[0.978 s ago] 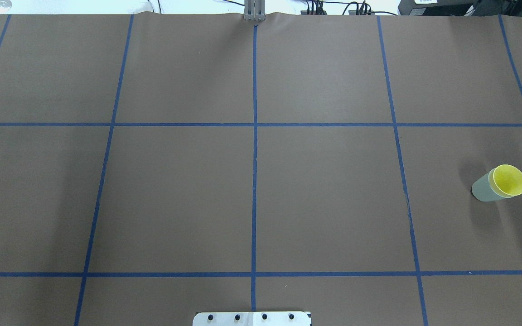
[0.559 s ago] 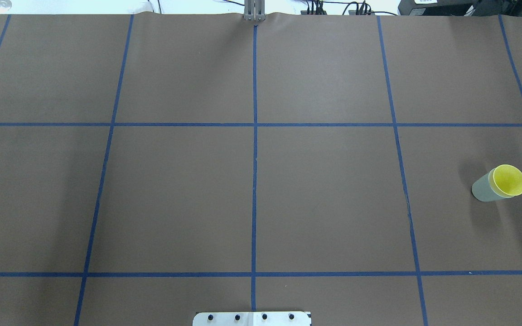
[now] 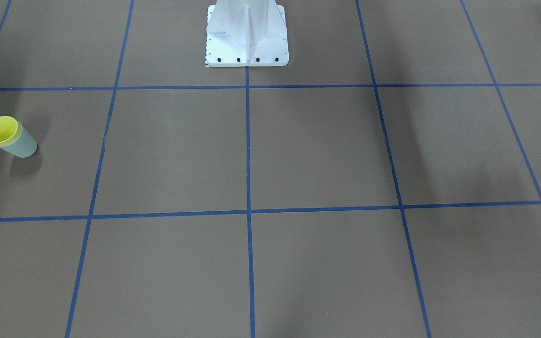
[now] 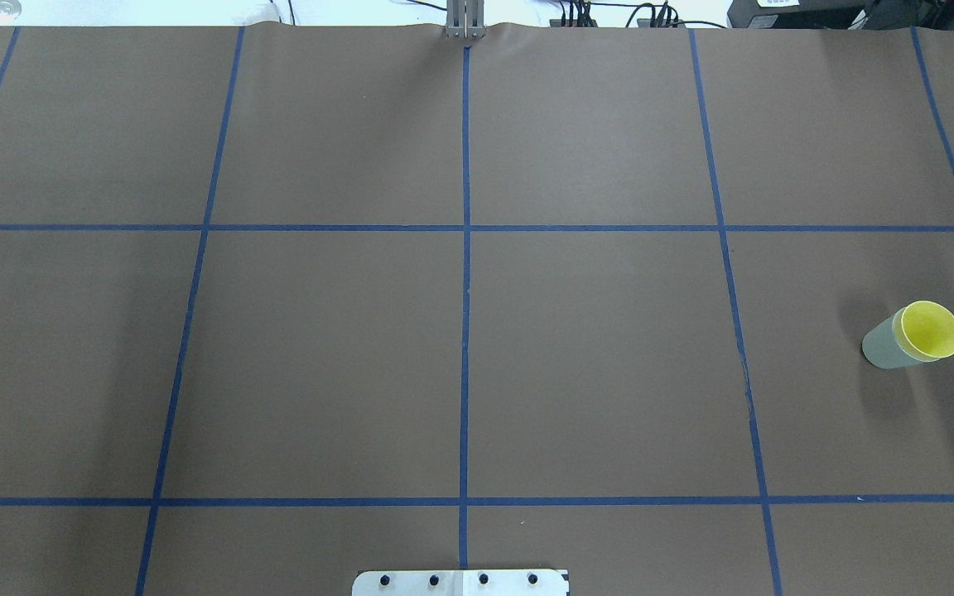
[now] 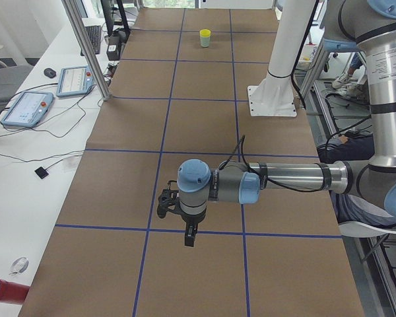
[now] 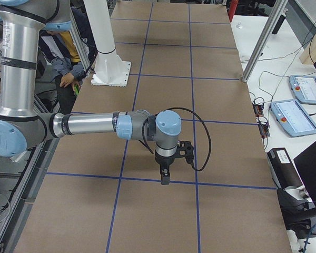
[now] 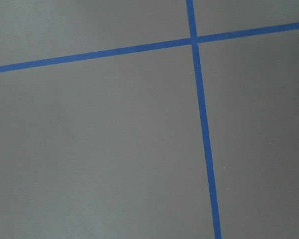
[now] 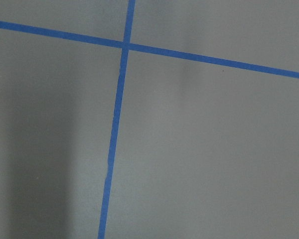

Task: Transfer and stack yellow cup on green cup

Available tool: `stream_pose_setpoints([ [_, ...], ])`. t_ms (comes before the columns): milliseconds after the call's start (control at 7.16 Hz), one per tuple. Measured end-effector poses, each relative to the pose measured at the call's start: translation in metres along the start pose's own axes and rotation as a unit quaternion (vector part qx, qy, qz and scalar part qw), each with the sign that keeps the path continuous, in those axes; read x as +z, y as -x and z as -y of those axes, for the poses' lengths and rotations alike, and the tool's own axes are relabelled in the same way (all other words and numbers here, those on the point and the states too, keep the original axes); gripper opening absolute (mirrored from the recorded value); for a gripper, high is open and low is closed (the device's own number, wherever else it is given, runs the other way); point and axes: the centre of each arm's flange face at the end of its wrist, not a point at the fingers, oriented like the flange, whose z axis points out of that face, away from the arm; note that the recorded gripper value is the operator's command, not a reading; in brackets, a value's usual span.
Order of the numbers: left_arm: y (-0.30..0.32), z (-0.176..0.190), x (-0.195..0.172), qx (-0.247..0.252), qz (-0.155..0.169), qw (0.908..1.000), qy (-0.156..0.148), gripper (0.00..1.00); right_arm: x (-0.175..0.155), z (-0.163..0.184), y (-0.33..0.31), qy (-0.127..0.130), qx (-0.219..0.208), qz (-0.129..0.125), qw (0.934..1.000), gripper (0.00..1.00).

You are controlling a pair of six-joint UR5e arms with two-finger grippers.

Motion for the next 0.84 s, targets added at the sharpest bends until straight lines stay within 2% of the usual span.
stream_pose_setpoints([
  [838,-0.0026,-0.0053,-0.0011,0.0,-0.004,1.0,0.0,1.0,0.0071,-0.0018,-0.0038,0.007,0.003,0.001,1.0,1.0],
])
